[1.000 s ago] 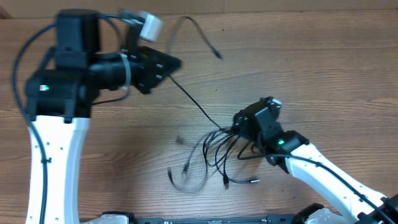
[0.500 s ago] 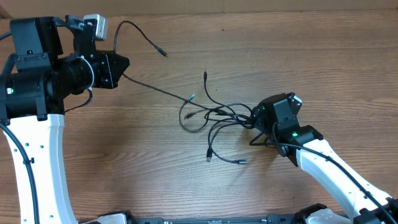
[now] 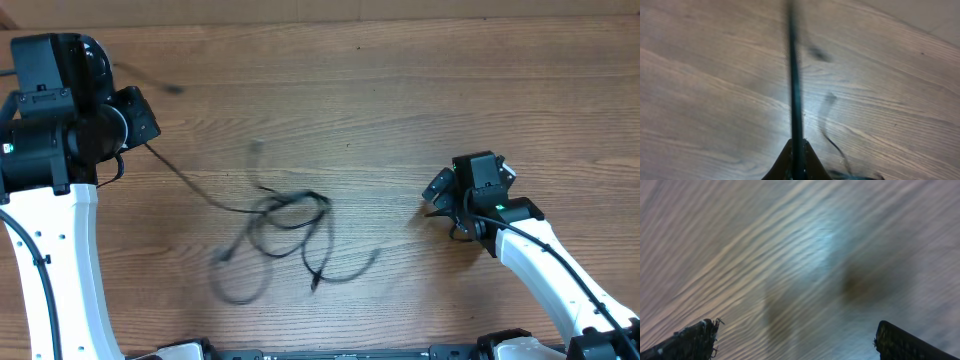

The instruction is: Untangle cables

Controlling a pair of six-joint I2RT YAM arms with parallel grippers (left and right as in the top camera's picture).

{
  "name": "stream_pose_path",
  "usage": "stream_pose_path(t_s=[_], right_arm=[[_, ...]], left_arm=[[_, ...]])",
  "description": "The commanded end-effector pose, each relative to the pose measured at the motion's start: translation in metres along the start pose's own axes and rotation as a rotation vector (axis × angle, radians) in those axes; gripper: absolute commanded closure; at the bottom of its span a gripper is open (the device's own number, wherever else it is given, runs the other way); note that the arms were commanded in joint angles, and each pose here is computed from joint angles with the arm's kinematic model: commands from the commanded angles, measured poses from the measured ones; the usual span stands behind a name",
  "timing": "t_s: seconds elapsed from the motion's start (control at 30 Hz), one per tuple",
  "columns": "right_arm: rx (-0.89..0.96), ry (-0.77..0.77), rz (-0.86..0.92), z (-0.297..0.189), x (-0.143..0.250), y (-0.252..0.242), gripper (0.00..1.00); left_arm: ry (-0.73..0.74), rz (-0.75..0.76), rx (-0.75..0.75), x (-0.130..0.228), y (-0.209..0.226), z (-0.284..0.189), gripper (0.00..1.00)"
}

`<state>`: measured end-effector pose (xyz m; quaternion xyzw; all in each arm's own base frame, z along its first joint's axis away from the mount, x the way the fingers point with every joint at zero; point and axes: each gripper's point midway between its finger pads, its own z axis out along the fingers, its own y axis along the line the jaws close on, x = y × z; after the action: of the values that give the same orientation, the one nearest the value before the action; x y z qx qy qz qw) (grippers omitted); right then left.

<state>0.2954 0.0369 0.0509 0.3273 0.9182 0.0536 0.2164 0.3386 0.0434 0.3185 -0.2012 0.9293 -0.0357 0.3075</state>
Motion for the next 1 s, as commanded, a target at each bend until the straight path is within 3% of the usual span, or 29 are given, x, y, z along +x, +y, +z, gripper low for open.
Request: stream_pose_path(t_s=[0.0, 0.13, 0.27, 0.33, 0.37, 0.43, 0.47, 0.63, 0.77, 0.97], right_arm=[[-0.195, 0.129, -0.169, -0.004, 0.022, 0.033, 0.00], [-0.466, 0.270, -0.363, -0.023, 0.053, 0.071, 0.00], [-0.573, 0.343, -0.411, -0.036, 0.069, 0.081, 0.00], [-0.572, 0.341, -0.411, -0.035, 0.068, 0.081, 0.00], [-0.572, 0.340, -0.412, -0.035, 0.068, 0.081, 0.00], [-0.574, 0.338, -0.412, -0.035, 0.068, 0.082, 0.00], [-0.574, 0.338, -0.412, -0.035, 0.068, 0.082, 0.00], [-0.564, 0.331, -0.412, -0.034, 0.067, 0.081, 0.00], [-0.537, 0.310, -0.411, -0.031, 0.063, 0.078, 0.00], [-0.525, 0.296, -0.412, -0.029, 0.060, 0.077, 0.00]], left_arm=[[0.019, -0.051, -0.004, -0.001, -0.001, 0.005, 0.95], [0.139, -0.057, 0.063, 0.014, -0.014, 0.029, 0.96], [0.298, -0.085, 0.117, 0.033, -0.027, 0.062, 0.94], [0.366, -0.097, 0.132, 0.042, -0.030, 0.074, 0.83], [0.396, -0.102, 0.131, 0.046, -0.030, 0.080, 0.67], [0.456, -0.115, 0.127, 0.055, -0.030, 0.091, 0.16], [0.481, -0.122, 0.119, 0.059, -0.029, 0.097, 0.01], [0.577, -0.163, 0.076, 0.073, -0.024, 0.118, 0.00], [0.634, -0.167, 0.137, 0.083, -0.042, 0.120, 0.00], [0.630, 0.093, 0.229, 0.100, -0.084, 0.118, 0.00]])
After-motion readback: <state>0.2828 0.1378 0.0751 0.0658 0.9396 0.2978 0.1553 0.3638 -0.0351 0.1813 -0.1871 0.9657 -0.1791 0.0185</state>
